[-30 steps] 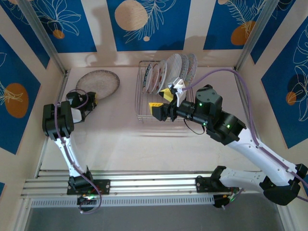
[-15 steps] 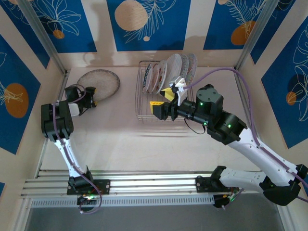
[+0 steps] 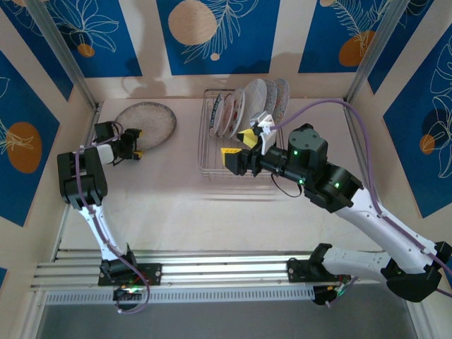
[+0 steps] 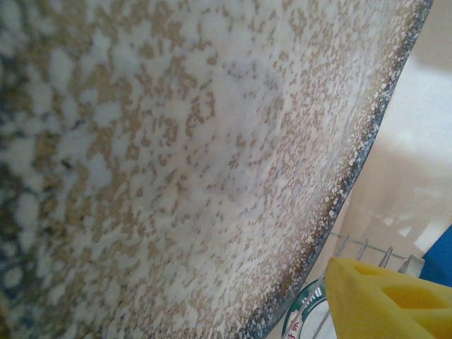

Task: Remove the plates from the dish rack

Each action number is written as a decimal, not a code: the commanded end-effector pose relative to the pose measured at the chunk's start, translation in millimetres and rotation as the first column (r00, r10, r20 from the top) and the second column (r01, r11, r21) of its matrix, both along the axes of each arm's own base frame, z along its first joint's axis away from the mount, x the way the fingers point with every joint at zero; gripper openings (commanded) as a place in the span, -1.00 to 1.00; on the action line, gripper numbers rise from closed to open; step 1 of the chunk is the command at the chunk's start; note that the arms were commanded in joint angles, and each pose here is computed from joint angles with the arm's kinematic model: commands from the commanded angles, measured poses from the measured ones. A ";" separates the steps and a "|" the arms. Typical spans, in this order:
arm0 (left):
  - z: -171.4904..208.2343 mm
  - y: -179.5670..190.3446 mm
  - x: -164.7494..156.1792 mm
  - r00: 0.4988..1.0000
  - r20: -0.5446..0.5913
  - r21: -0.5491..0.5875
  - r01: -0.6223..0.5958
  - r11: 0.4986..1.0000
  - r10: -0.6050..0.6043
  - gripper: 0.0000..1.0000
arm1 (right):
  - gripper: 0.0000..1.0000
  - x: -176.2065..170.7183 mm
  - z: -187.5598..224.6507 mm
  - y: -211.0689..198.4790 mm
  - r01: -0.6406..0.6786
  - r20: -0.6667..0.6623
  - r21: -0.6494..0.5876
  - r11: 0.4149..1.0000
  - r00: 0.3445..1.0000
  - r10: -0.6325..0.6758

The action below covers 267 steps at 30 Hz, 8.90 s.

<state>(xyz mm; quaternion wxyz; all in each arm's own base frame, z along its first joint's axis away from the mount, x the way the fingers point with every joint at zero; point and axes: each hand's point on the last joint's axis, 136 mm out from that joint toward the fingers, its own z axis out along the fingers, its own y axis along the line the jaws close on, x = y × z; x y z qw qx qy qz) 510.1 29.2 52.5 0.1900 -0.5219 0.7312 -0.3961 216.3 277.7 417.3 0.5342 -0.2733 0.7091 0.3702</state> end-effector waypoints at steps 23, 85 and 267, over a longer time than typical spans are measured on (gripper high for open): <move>22.7 4.3 -28.1 0.997 -0.080 0.047 0.010 0.999 -0.006 0.66 | 0.55 4.8 20.5 -17.4 0.088 0.001 0.050 0.995 0.996 -0.088; 384.1 -298.3 -301.9 0.176 0.544 0.777 0.265 0.572 -0.820 0.71 | -0.18 285.7 -145.5 -202.4 0.612 -0.554 -0.304 0.730 0.510 -0.658; 280.5 -373.5 -263.0 0.598 0.669 0.000 0.594 0.805 -0.442 -1.00 | 0.01 11.1 -61.1 -176.7 0.516 -0.848 0.119 0.848 0.498 -0.183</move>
